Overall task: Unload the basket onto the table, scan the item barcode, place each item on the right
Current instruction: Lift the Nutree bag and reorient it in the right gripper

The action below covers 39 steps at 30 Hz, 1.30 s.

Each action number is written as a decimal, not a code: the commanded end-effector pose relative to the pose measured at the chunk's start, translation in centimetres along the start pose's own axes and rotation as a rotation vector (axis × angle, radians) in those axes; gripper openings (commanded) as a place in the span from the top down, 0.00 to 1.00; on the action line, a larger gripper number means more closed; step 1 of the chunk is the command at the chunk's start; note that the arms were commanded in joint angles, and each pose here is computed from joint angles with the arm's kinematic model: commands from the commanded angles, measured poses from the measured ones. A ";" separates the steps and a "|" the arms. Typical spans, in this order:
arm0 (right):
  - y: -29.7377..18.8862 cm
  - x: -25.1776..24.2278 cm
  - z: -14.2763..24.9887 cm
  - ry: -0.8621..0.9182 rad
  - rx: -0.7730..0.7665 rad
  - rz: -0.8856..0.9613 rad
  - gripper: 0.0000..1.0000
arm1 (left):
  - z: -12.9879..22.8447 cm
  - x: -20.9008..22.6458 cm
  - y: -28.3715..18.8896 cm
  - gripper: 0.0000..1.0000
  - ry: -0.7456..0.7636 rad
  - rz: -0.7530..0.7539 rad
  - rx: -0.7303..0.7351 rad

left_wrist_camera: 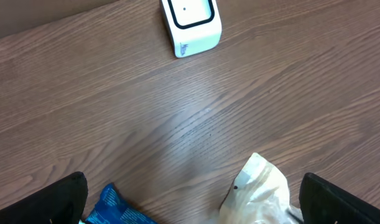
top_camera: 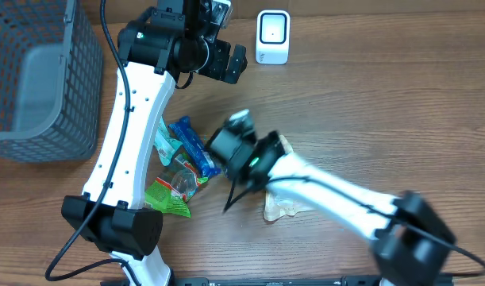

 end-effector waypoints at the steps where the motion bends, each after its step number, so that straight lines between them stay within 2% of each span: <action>1: -3.8 -3.7 -2.1 0.157 0.011 -0.297 0.00 | -0.2 0.0 0.3 0.00 0.000 -0.006 -0.002; 4: -3.3 -6.5 -1.2 0.220 0.116 -0.384 0.05 | -0.2 0.0 0.3 0.00 0.000 -0.006 -0.002; 6: -2.2 -7.5 -0.3 0.250 0.168 -0.378 0.05 | -0.2 0.0 0.3 0.00 -0.001 -0.006 -0.001; 20: 4.9 -5.3 5.2 0.227 0.396 -0.367 0.05 | 0.0 0.0 0.3 0.00 -0.002 -0.007 0.008; 23: 6.1 -4.1 6.0 0.184 0.447 -0.441 0.19 | 0.2 0.1 0.3 0.00 -0.005 -0.008 0.022; 25: 6.7 -3.9 6.1 0.186 0.459 -0.442 0.25 | 0.3 0.1 0.3 0.00 -0.005 -0.009 0.026; 28: 7.4 -3.8 6.2 0.200 0.471 -0.456 0.41 | 0.3 0.1 0.3 0.00 -0.006 -0.009 0.028; 32: 8.4 -3.8 6.7 0.218 0.512 -0.475 0.47 | 0.3 0.1 0.3 0.00 -0.006 -0.009 0.028; 34: 8.8 -3.9 6.6 0.220 0.516 -0.476 0.53 | 0.3 0.1 0.3 0.00 -0.006 -0.014 0.026; 36: 8.7 -3.9 6.2 0.220 0.511 -0.477 0.73 | 0.2 0.3 0.3 0.00 -0.005 -0.030 0.023; 39: 8.3 -4.1 5.3 0.225 0.496 -0.479 0.96 | 0.2 0.4 0.3 0.00 -0.005 -0.046 0.020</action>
Point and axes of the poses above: each gripper's point midway between its finger pads, its own y axis out along the fingers, its own x axis along the line the jaws close on, z = x × y, the point moved 8 cm from there along -y, back along the fingers, and after that the axes turned 9 degrees about -y, right-handed, at the moved point
